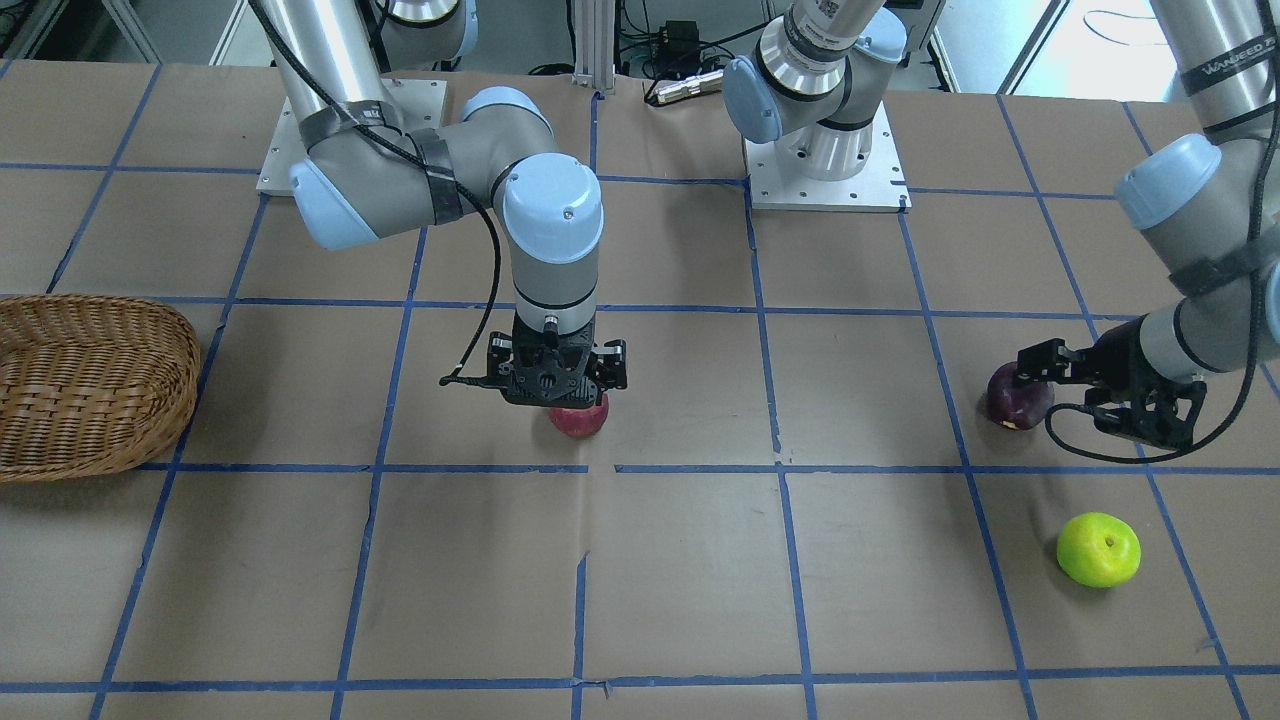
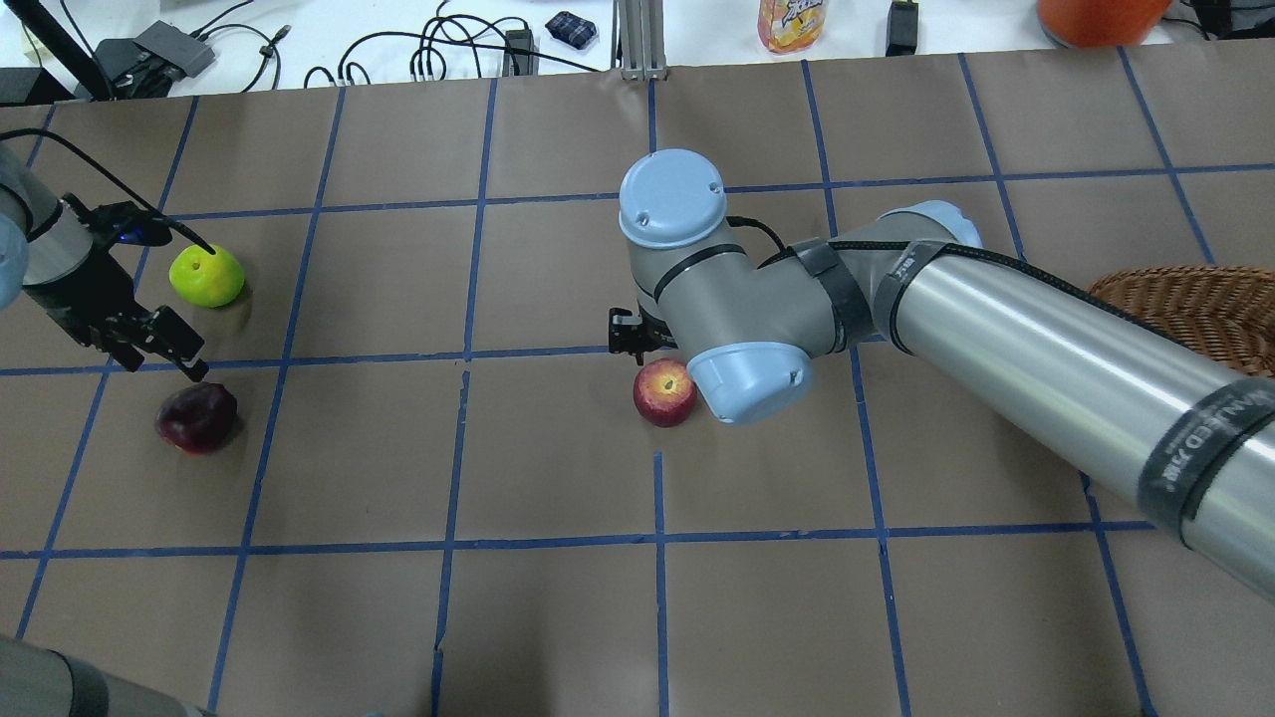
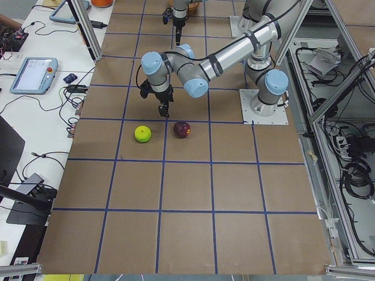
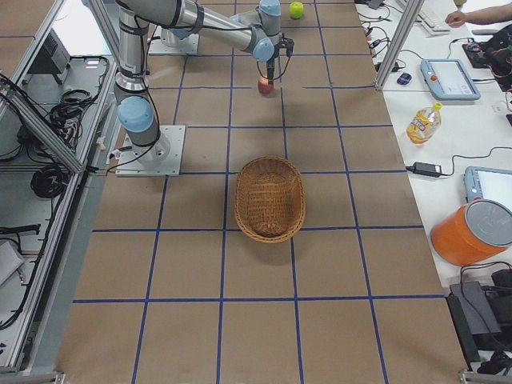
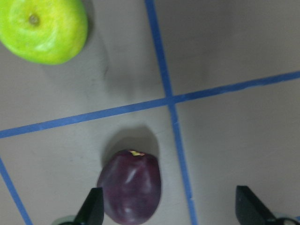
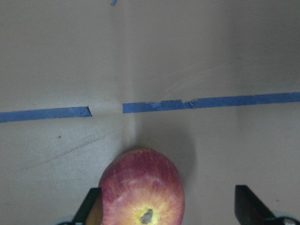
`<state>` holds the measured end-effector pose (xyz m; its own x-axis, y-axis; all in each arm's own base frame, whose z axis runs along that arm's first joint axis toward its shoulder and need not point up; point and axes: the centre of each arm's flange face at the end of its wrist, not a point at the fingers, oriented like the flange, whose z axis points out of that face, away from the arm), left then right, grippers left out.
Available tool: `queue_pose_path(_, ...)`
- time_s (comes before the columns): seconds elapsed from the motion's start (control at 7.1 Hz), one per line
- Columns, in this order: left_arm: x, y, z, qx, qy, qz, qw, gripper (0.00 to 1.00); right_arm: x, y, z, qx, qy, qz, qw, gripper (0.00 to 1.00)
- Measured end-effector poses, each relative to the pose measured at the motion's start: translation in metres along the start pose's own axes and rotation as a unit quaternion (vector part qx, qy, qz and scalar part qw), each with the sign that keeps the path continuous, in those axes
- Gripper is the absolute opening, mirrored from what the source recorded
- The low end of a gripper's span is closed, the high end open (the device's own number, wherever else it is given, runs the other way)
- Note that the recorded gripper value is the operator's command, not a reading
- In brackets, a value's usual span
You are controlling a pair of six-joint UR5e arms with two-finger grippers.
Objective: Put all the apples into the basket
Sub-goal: 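Carry the red apple toward the basket while the left gripper grasps the dark apple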
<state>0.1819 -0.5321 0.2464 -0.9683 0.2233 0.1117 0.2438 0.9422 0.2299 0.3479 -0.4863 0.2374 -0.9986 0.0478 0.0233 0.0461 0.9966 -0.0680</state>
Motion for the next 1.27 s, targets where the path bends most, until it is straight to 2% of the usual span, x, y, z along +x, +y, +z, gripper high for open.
queue_pose_path(0.28, -0.006, -0.002, 0.035, -0.012, -0.001, 0.006, 0.9999, 1.00, -0.006, 0.004, 0.012, -0.005, -0.006, -0.004, 1.0000, 1.00)
queue_pose_path(0.42, -0.010, -0.003, 0.049, -0.028, -0.005, 0.012, 0.9995, 1.00, -0.008, 0.006, 0.018, -0.011, -0.014, -0.005, 0.9998, 1.00)
queue_pose_path(0.56, -0.013, -0.003, 0.059, -0.040, -0.007, 0.017, 0.9990, 0.71, -0.009, 0.008, 0.025, -0.017, -0.017, -0.007, 0.9997, 1.00)
queue_pose_path(0.7, -0.014, -0.004, 0.066, -0.045, -0.004, 0.020, 0.9988, 0.37, -0.008, 0.012, 0.033, -0.025, -0.015, -0.010, 0.9995, 0.81)
queue_pose_path(0.85, -0.015, -0.003, 0.067, -0.045, -0.001, 0.021, 0.9988, 0.32, -0.008, 0.014, 0.040, -0.031, -0.014, -0.013, 0.9993, 0.56)
queue_pose_path(0.99, -0.012, -0.003, 0.062, -0.046, 0.000, 0.023, 0.9987, 0.09, -0.008, 0.013, 0.042, -0.032, -0.014, -0.015, 0.9993, 0.43)
queue_pose_path(1.13, -0.006, -0.004, 0.048, -0.047, -0.001, 0.027, 0.9985, 0.02, -0.008, 0.010, 0.040, -0.029, -0.015, -0.018, 0.9993, 0.43)
queue_pose_path(1.27, 0.004, -0.007, 0.033, -0.045, 0.002, 0.034, 0.9984, 0.00, -0.004, 0.003, 0.024, -0.016, -0.020, -0.019, 0.9995, 0.46)
